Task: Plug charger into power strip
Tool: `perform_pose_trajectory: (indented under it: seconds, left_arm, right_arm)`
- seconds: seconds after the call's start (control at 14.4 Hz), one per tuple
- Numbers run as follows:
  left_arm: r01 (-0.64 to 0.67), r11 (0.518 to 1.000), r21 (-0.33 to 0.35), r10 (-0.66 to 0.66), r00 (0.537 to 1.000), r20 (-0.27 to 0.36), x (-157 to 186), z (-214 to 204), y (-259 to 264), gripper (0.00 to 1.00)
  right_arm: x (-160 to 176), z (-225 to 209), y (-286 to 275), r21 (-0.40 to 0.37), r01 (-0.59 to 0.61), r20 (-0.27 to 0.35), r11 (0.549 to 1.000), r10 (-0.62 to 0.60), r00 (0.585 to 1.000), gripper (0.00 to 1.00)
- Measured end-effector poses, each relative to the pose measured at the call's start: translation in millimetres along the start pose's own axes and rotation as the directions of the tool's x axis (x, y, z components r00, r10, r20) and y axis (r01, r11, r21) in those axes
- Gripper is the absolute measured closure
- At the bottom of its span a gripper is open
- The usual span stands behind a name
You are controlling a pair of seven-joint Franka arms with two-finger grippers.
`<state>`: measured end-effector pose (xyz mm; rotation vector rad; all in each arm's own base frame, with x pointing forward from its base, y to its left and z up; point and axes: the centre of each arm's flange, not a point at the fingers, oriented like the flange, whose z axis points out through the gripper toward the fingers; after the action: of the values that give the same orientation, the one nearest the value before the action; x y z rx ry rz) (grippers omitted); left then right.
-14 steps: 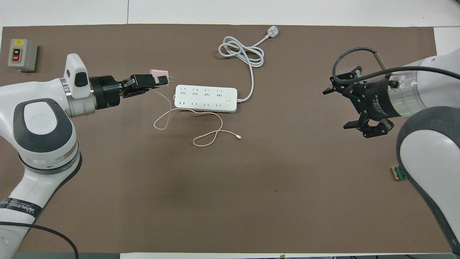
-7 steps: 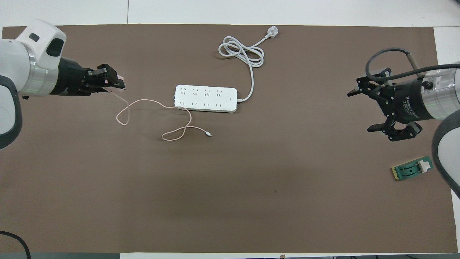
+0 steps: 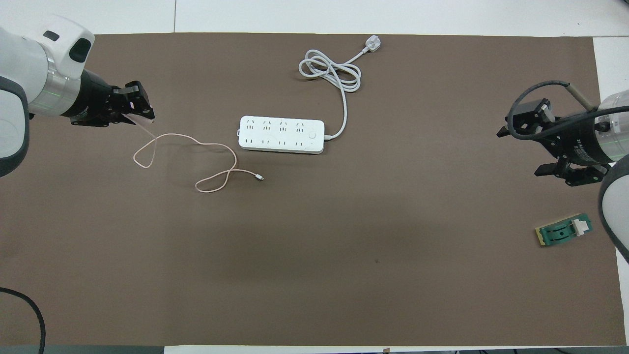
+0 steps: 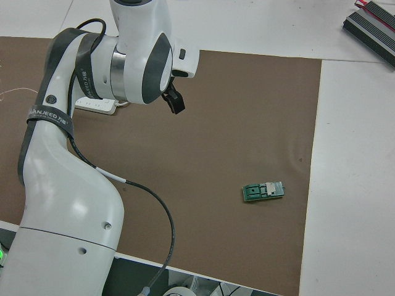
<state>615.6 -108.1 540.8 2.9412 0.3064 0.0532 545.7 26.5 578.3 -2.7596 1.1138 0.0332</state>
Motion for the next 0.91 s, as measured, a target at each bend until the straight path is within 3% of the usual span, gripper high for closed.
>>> perform_pose_trajectory:
  seconds: [0.49,0.7,0.91]
  left_arm:
    - [0.01,1.0,0.009,-0.01,0.999,-0.041,5.0,-13.7,-2.9,0.66]
    - [0.019,1.0,0.025,-0.017,0.997,-0.072,5.5,-27.7,-6.5,0.66]
    - [0.175,0.984,0.028,-0.173,0.983,-0.066,1.3,-33.4,-7.8,0.66]
  right_arm:
    - [23.5,-4.8,25.6,-0.004,0.003,0.0,1.0,-0.003,1.0,0.0]
    - [19.1,-4.1,21.0,-0.005,0.018,0.001,1.0,-0.018,1.0,0.0]
    - [9.7,-4.0,11.1,-0.005,0.043,0.0,0.999,-0.043,0.999,0.0]
